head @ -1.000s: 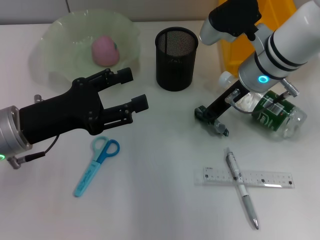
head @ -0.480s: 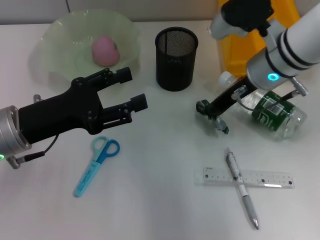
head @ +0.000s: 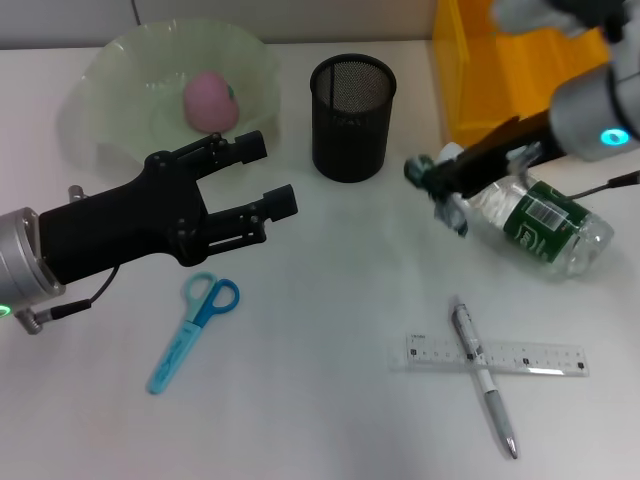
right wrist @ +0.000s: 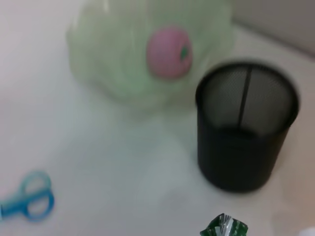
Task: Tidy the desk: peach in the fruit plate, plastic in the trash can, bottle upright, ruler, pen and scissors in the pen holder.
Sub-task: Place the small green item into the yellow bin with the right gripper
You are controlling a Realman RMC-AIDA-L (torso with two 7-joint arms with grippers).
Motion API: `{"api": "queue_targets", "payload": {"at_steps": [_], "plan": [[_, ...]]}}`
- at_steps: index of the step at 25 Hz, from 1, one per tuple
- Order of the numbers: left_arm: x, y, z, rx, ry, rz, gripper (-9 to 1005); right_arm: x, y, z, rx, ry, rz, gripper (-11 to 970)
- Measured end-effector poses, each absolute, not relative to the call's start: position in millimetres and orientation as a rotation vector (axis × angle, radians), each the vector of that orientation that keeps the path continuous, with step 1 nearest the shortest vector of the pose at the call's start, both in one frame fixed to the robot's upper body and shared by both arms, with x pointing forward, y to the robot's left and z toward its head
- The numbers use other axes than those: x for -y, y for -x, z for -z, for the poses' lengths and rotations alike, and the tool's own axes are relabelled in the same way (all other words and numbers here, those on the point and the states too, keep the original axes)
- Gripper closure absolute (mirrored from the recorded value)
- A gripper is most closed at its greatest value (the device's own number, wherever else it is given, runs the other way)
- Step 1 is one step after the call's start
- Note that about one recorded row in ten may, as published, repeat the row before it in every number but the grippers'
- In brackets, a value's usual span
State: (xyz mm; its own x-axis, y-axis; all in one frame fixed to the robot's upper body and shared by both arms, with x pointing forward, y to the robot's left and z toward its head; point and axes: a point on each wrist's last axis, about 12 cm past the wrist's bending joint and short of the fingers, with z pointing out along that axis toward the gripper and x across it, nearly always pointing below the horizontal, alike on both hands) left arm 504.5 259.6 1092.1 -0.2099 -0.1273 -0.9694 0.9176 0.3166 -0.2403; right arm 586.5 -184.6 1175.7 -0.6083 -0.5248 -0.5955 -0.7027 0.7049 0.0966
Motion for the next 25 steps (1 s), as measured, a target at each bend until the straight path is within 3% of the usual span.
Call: {"api": "queue_targets", "payload": {"at_steps": [6,15,25], "plan": [[-260,-504,-1092,-1.446,-0.772,1.156,193,223,-576,-1200,-2.193,0.701,-0.532,864],[-260,-505,-1092,-1.445,-0.774,1.156,193,281,-588,-1205,-2.047,0.386,-0.454,863],[-259,-506,-1093,-1.443,-0.777,1.157,193,289,-622,-1172,-2.034,0.248,-0.377,857]]}}
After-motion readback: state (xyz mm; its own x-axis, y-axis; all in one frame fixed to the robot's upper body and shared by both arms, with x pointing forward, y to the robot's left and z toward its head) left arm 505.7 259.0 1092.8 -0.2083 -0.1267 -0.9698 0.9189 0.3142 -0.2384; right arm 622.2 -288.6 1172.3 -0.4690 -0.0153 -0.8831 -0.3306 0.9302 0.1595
